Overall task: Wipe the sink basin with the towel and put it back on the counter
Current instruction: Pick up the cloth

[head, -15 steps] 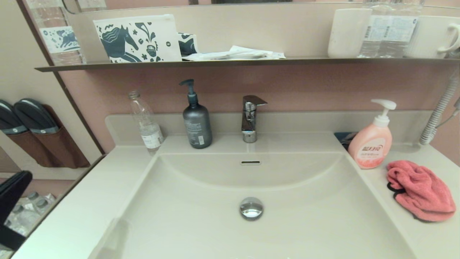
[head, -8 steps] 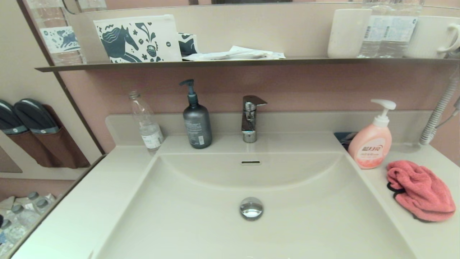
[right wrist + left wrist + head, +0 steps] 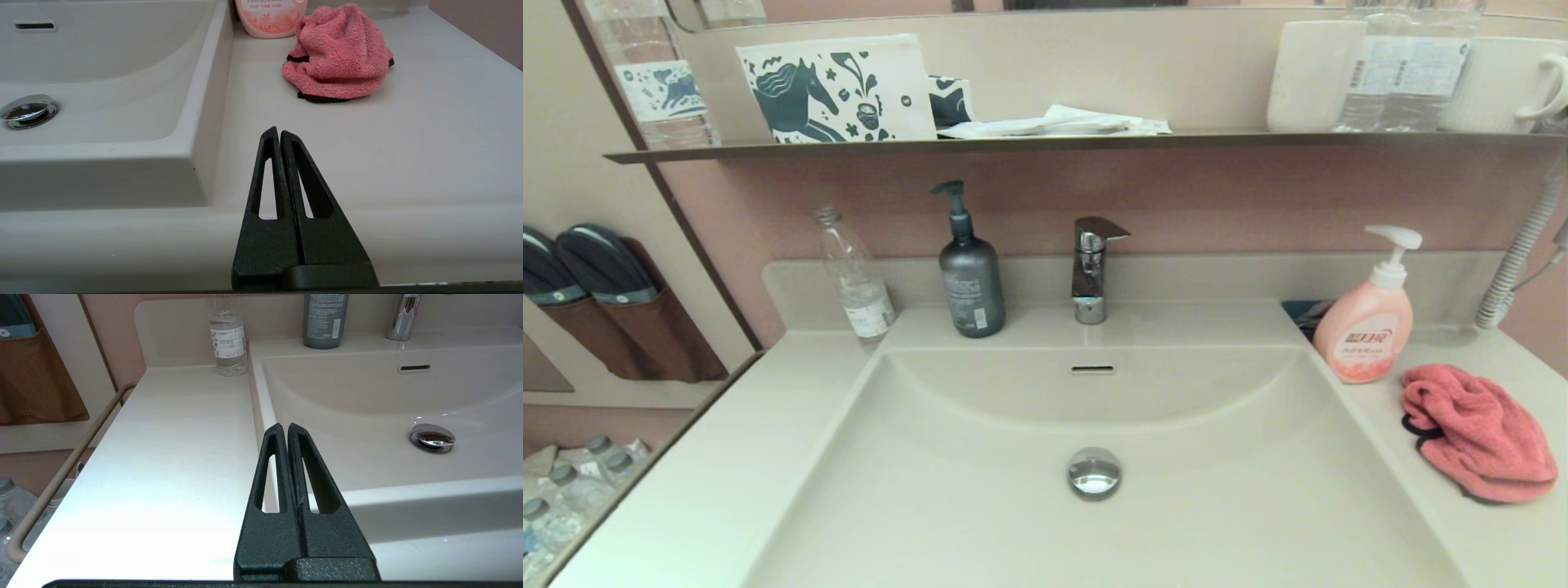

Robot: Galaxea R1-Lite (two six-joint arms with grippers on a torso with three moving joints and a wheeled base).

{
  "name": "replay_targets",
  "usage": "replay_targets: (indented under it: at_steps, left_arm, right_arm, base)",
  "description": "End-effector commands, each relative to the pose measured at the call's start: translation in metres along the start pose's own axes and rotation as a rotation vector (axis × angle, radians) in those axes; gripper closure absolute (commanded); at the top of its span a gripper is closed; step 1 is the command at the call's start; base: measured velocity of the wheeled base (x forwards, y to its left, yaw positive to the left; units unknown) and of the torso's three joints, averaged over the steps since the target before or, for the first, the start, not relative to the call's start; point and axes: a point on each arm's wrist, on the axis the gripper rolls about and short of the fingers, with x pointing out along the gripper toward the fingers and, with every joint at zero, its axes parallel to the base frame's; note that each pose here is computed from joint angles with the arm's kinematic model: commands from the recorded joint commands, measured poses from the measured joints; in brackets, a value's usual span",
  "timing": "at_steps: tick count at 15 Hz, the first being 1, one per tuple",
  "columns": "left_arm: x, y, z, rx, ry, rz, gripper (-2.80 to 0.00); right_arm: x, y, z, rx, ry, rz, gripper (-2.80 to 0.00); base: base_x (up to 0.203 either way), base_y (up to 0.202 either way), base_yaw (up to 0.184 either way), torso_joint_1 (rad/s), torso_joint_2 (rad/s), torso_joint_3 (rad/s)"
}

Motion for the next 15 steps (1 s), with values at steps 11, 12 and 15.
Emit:
replay_targets:
  at_steps: [11,12,15]
  left_arm:
    - [0.003,0.0,-0.031,0.038,0.079,0.04,0.0]
    - [0.003,0.0,-0.031,0.034,0.077,0.038,0.0]
    - [0.003,0.0,-0.031,0.021,0.075,0.027,0.0]
  right_arm:
    - [0.0,0.0,0.0,0.0,0.0,0.0,0.0]
    - [0.0,0.0,0.0,0.0,0.0,0.0,0.0]
    - [0.0,0.0,0.0,0.0,0.0,-0.001,0.0]
  base:
    - [0.0,0.0,0.0,0.0,0.0,0.0]
    - [0.0,0.0,0.0,0.0,0.0,0.0]
    - [0.0,0.0,0.0,0.0,0.0,0.0]
